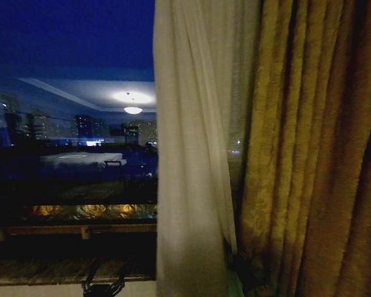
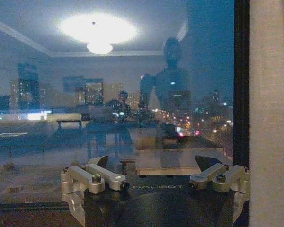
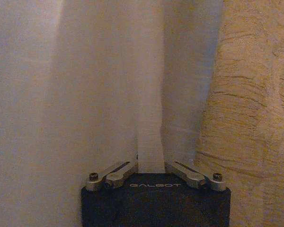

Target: Open the curtains by pulling them apart, changing their state from closed to fully open.

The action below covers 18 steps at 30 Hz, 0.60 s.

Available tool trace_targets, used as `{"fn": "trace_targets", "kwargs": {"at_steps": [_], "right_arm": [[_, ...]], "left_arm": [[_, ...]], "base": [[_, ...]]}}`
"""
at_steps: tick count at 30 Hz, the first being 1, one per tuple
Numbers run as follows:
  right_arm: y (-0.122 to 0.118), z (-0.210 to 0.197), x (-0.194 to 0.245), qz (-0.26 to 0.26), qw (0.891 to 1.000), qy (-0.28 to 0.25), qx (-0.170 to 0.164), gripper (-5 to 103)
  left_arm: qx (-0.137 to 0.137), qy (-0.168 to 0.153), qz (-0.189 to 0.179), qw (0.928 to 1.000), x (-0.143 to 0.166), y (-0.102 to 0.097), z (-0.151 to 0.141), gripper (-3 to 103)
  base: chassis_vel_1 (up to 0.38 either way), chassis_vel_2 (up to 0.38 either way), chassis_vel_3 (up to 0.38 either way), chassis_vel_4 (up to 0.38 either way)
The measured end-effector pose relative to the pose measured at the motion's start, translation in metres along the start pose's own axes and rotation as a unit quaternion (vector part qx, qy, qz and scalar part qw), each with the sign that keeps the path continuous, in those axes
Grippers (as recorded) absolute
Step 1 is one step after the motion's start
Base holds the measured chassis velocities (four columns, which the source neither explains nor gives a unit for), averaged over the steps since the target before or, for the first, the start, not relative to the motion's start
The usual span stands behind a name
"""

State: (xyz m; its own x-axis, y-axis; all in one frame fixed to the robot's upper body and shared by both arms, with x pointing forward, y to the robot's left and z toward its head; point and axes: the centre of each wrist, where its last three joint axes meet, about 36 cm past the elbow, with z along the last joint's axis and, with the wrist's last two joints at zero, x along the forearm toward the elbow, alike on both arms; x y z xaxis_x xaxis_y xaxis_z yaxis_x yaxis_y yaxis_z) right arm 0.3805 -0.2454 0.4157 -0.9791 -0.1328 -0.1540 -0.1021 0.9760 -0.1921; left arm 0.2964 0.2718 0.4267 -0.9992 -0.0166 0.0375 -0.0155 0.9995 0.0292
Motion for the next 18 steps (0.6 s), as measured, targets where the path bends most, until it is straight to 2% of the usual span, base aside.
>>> {"fn": "trace_targets", "kwargs": {"at_steps": [18], "right_arm": [[0.0017, 0.0022, 0.0043, -0.009, 1.0, -0.015, -0.002, 1]], "left_arm": [[-0.001, 0.001, -0.003, 1.0, 0.003, -0.0009, -0.0008, 100]], "base": [[0.004, 0.002, -0.006, -0.003]]}}
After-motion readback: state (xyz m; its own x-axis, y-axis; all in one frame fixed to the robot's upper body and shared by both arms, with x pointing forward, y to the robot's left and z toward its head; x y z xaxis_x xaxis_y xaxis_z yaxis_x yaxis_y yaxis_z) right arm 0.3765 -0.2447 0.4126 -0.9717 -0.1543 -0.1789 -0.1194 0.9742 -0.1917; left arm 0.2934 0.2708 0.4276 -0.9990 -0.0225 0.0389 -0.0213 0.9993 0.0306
